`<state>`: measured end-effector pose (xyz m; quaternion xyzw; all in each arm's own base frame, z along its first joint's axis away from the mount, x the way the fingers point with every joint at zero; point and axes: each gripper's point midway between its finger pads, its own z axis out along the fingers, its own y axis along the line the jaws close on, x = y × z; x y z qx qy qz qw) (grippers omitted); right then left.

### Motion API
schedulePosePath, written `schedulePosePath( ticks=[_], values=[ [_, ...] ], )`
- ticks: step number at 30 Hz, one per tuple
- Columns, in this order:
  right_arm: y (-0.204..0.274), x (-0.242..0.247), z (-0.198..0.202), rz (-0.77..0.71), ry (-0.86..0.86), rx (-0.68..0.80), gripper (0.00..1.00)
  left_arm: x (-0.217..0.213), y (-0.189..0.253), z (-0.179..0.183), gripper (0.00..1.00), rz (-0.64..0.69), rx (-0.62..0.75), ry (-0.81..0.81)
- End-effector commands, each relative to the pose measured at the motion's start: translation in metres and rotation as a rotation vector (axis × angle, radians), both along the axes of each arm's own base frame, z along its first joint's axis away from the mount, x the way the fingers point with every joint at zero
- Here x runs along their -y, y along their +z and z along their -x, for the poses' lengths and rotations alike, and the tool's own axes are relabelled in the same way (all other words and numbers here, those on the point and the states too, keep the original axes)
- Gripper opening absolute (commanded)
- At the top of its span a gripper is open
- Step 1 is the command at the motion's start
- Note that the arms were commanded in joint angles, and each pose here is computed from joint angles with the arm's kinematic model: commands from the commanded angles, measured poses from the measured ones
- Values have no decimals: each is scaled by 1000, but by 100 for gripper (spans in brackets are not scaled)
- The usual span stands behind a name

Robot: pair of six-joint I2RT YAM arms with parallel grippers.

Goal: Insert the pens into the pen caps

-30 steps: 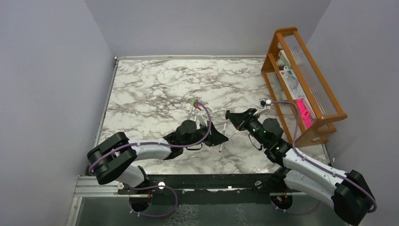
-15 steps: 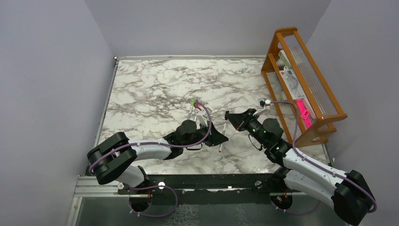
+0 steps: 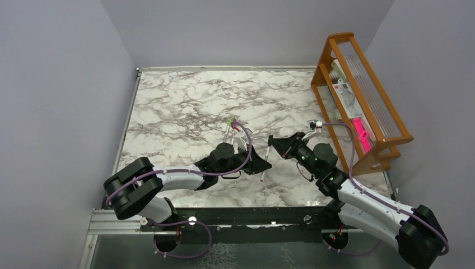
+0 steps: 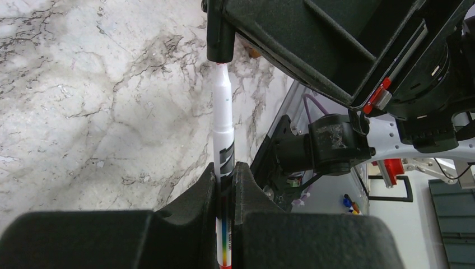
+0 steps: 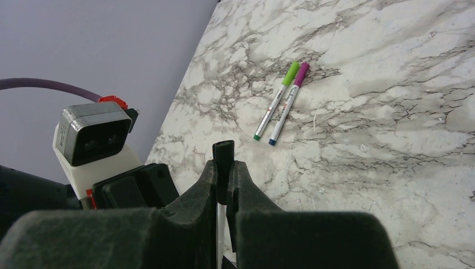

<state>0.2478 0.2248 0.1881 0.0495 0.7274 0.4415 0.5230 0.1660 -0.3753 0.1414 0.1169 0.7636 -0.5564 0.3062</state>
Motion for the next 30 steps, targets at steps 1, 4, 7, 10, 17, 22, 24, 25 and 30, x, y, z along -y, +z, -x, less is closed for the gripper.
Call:
schedulePosePath(
  ticks=[1,4,7,10,17,22,24,25,30],
  values=[
    [-1,0,5,-7,15,-6,1,4,25,-6,0,59,61,15],
    [-2,0,6,-11,17,-11,1,4,25,-6,0,56,63,18],
    [-1,-2,8,-18,29,-13,1,3,21,-8,0,47,60,24],
    [-3,-4,10,-24,42,-22,1,5,19,-9,0,41,58,25],
    [-13,-3,15,-33,51,-47,1,10,18,-11,0,34,68,17],
    [-17,-2,16,-25,52,-52,1,11,11,-12,0,20,59,17],
    [-19,-2,18,-29,61,-58,1,11,11,-13,0,19,64,20],
    [-19,-3,19,-34,66,-62,1,11,12,-14,0,19,65,23],
    [-27,-6,25,-40,91,-89,1,10,19,-23,0,26,93,45]
  ],
)
